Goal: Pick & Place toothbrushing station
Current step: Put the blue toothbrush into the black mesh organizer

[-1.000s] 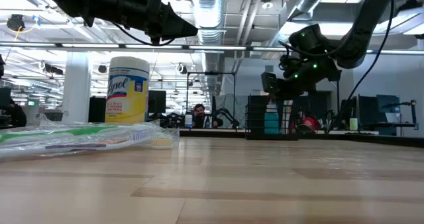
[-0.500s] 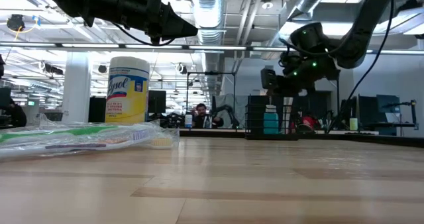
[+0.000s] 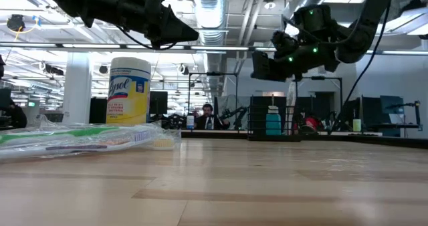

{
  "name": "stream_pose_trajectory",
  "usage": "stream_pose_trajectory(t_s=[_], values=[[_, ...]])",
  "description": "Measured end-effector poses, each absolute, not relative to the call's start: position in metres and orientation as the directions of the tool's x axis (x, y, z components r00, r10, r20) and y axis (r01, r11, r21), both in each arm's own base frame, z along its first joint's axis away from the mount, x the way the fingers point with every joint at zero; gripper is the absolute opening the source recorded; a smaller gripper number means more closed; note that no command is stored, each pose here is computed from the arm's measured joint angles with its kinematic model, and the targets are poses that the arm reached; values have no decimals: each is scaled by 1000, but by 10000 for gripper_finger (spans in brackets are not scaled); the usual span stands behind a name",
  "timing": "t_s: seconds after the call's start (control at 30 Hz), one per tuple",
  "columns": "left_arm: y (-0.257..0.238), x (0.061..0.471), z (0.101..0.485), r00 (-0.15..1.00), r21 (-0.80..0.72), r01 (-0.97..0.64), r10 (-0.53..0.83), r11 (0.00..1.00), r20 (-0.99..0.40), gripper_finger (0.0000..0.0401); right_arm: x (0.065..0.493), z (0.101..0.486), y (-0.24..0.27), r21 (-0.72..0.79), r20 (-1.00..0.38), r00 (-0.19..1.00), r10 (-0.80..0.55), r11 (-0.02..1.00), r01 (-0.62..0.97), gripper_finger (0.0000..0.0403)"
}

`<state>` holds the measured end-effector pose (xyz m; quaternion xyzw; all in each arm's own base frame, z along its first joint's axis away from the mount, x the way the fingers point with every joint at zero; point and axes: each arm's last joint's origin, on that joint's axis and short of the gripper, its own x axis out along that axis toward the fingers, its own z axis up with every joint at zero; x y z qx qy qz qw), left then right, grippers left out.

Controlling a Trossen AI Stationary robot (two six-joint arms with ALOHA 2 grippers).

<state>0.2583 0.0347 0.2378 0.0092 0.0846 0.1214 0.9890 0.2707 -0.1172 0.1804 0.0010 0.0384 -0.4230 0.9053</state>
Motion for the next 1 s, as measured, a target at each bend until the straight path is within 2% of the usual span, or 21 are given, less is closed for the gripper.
stream_pose_trajectory(t_s=[0.23,0.47,0.73,1.0], values=[[10,256,222,934,-32,-152,133,988,-331,31,284,189,-100,-72,-49,691,-721,693,717,116],[-15,248,204,856,-101,-112,44,989,-515,31,292,197,-93,-103,-24,708,-706,706,701,116],[-20,233,186,717,-148,-233,67,961,-694,38,293,196,-93,-117,-48,707,-706,707,698,116],[-17,229,182,667,-177,-338,103,924,-738,90,293,195,-93,-121,-55,706,-706,707,697,116]])
